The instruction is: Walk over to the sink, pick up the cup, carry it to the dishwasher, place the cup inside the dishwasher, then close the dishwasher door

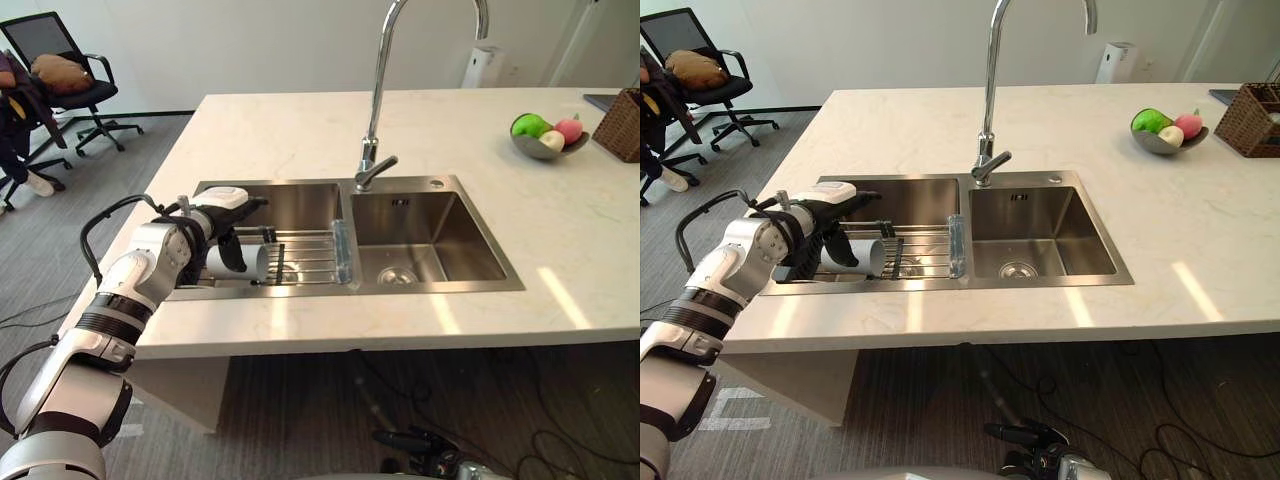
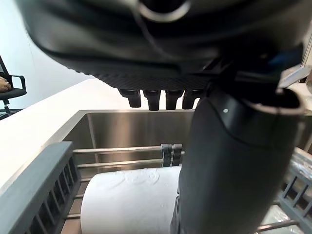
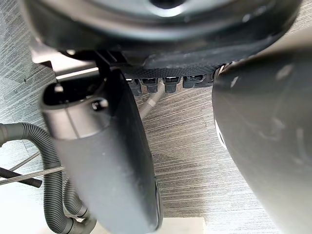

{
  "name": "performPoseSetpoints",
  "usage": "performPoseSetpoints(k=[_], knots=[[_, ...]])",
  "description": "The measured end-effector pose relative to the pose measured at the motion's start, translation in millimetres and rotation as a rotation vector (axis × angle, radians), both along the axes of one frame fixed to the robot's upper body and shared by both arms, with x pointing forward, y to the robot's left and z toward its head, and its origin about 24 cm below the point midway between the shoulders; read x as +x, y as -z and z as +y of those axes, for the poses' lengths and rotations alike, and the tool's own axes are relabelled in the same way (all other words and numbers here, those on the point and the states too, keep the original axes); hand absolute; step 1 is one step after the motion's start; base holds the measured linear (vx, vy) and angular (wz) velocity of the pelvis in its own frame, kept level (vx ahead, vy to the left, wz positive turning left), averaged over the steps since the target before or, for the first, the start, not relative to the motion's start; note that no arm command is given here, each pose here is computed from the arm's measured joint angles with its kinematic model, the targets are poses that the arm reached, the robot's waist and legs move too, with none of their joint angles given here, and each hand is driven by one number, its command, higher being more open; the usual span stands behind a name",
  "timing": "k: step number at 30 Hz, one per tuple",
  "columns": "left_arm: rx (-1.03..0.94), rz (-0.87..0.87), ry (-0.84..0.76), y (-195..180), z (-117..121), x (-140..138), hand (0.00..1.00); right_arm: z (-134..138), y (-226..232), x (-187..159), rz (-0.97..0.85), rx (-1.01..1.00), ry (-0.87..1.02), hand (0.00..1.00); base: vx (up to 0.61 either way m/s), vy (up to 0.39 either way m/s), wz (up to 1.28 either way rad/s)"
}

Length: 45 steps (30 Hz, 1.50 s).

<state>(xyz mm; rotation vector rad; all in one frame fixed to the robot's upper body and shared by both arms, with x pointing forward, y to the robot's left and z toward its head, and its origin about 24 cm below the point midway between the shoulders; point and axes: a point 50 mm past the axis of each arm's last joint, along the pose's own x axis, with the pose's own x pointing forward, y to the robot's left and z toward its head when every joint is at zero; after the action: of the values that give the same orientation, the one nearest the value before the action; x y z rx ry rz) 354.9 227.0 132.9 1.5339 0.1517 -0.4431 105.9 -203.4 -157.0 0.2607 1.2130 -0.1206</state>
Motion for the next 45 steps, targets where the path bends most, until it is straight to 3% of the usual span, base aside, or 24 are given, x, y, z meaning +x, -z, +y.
performPoseSetpoints(k=[30, 40, 41, 45], knots=[[-0.066, -0.084, -0.241, 50, 15, -4, 1.00, 1, 0, 2, 0.013, -0.004, -0.020, 1.00, -0.01, -0.004, 0.00], [0.027, -0.044, -0.275, 64, 21, -6, 1.00, 3, 0, 3, 0.019, 0.006, -0.027, 1.00, -0.01, -0.008, -0.05], [0.045, -0.041, -0.270, 65, 19, -6, 0.00, 3, 0, 3, 0.018, 0.007, -0.027, 1.00, -0.02, -0.020, -0.04], [0.105, -0.018, -0.266, 67, 21, -6, 0.00, 3, 0, 3, 0.021, 0.005, -0.048, 1.00, -0.02, -0.016, -0.05]])
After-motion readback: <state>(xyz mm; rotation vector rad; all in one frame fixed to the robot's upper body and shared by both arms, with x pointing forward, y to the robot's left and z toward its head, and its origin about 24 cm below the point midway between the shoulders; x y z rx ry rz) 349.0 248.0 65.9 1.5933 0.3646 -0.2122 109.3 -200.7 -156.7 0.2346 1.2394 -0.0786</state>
